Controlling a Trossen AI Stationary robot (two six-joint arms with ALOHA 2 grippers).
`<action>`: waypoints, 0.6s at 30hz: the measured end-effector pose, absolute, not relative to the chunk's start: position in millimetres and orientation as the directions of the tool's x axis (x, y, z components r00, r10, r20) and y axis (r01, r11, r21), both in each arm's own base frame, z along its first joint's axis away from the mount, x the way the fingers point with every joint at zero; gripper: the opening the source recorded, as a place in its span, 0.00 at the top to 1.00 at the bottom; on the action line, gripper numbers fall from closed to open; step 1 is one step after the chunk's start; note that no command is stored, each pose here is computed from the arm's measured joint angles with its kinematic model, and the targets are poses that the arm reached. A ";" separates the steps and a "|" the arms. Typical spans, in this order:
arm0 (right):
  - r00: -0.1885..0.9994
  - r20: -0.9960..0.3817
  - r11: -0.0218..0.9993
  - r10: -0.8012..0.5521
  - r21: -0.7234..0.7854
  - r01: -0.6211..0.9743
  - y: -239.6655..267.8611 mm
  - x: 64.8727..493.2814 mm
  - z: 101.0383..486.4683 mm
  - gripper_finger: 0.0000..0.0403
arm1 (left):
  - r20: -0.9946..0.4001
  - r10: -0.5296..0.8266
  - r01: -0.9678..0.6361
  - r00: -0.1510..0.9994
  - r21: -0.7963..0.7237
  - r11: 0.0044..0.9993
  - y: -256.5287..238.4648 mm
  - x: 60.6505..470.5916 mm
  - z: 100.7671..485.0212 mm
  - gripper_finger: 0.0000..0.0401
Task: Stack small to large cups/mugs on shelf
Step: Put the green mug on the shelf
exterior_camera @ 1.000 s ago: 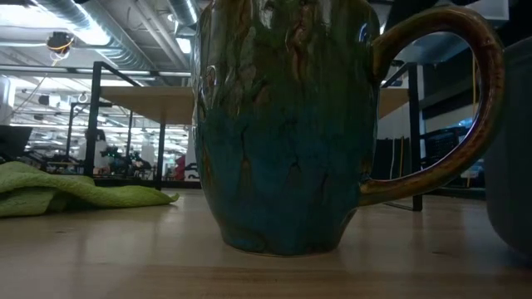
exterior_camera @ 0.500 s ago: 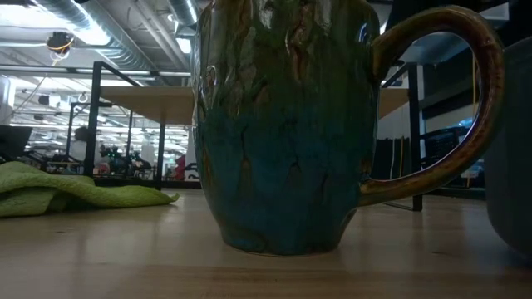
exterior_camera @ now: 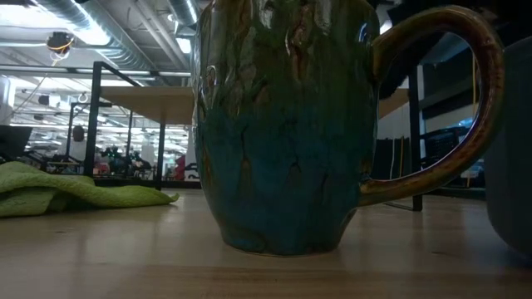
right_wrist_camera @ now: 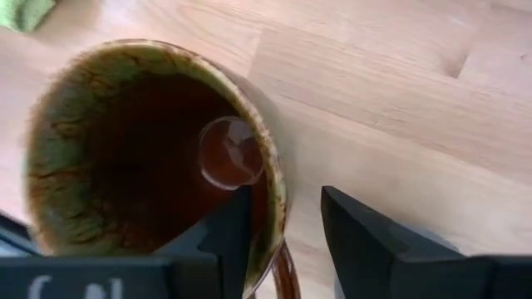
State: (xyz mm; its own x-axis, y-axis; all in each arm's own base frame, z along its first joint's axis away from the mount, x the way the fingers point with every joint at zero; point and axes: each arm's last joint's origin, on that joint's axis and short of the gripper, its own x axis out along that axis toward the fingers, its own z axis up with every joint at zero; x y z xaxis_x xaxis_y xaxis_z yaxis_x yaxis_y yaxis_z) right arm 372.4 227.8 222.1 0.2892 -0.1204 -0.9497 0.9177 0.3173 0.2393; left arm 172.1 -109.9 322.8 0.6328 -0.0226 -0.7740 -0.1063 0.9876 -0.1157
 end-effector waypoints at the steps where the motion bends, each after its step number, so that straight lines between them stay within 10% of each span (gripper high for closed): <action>1: 0.285 -0.951 0.318 -0.123 0.235 0.919 227.8 372.5 221.0 0.64 | -0.774 -0.023 -0.108 0.633 -0.117 0.987 -109.9 172.1 322.8 0.78; 18: 0.284 -0.946 0.322 -0.159 0.222 0.920 226.7 372.0 219.1 0.90 | -0.772 -0.015 -0.108 0.635 -0.109 0.988 -109.6 172.1 322.8 0.78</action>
State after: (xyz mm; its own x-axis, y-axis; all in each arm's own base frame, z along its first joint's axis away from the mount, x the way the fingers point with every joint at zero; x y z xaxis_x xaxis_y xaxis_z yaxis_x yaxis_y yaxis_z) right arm 372.0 226.7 219.1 0.2839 -0.1593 -0.9455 0.9203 0.3221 0.2221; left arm 172.1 -109.6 322.8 0.6354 -0.0151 -0.7720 -0.1084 0.9882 -0.1085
